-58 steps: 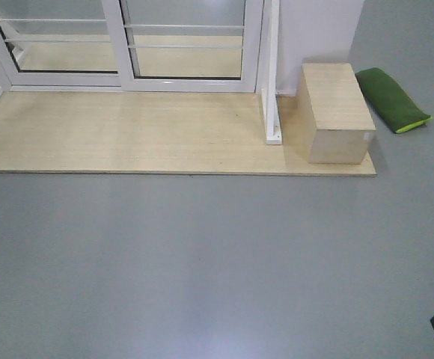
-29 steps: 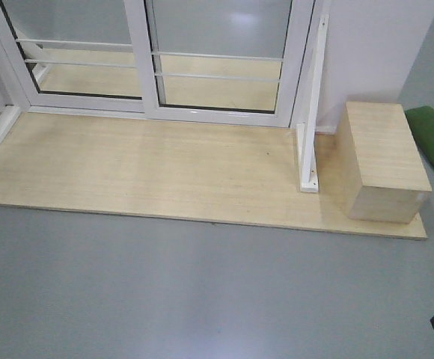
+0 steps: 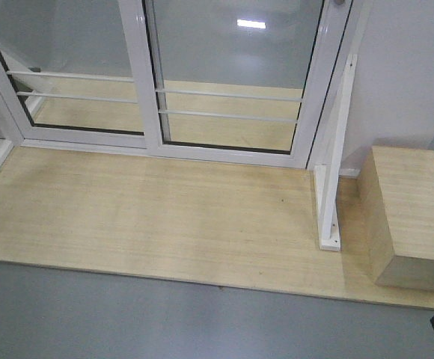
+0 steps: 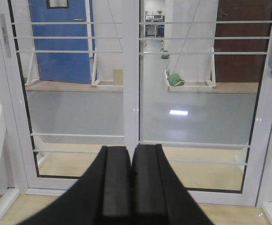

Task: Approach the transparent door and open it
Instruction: 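Drive up to the glass door on the wooden platform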

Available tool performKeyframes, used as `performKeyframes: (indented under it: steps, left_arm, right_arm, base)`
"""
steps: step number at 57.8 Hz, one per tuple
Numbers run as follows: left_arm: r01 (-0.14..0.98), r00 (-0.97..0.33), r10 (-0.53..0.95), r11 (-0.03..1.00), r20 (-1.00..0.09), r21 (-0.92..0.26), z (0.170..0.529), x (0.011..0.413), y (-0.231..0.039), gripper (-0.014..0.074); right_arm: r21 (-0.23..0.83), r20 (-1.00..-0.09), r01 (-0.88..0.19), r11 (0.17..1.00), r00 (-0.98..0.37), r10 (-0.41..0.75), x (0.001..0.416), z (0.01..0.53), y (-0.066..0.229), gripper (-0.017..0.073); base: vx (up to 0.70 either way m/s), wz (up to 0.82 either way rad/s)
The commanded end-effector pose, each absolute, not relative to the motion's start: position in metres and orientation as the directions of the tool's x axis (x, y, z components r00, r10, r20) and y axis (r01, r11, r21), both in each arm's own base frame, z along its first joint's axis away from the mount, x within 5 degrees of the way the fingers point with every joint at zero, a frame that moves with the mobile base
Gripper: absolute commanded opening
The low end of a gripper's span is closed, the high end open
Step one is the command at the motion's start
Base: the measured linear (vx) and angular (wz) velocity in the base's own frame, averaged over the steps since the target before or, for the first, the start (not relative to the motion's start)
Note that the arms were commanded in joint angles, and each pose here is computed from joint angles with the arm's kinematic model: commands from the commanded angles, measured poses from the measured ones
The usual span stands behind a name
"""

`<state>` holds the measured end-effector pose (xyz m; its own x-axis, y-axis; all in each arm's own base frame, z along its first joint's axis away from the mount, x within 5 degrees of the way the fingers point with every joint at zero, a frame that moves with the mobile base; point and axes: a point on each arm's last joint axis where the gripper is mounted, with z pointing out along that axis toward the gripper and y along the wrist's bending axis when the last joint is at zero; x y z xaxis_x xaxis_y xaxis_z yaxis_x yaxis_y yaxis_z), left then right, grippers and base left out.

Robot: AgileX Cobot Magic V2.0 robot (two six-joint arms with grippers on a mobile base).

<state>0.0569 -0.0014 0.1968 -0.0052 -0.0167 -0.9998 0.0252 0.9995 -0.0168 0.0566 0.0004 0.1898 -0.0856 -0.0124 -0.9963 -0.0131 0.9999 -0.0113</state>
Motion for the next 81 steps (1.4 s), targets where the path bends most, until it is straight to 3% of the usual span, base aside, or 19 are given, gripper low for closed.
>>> performKeyframes:
  steps: [1,81]
  left_arm:
    - [0.036,0.080,-0.026,0.999,-0.996,-0.023,0.2018,0.0560,-0.0019,-0.0006]
    - [0.036,0.080,-0.026,0.999,-0.996,-0.023,0.2018,0.0560,-0.0019,-0.0006]
  right_arm:
    - [-0.019,-1.000,-0.015,1.000,0.010,-0.019,0.0559,0.1969,0.0007,-0.0009]
    - [-0.019,-1.000,-0.015,1.000,0.010,-0.019,0.0559,0.1969,0.0007,-0.0009]
  base:
    - [0.49,-0.02]
    - [0.39,-0.08]
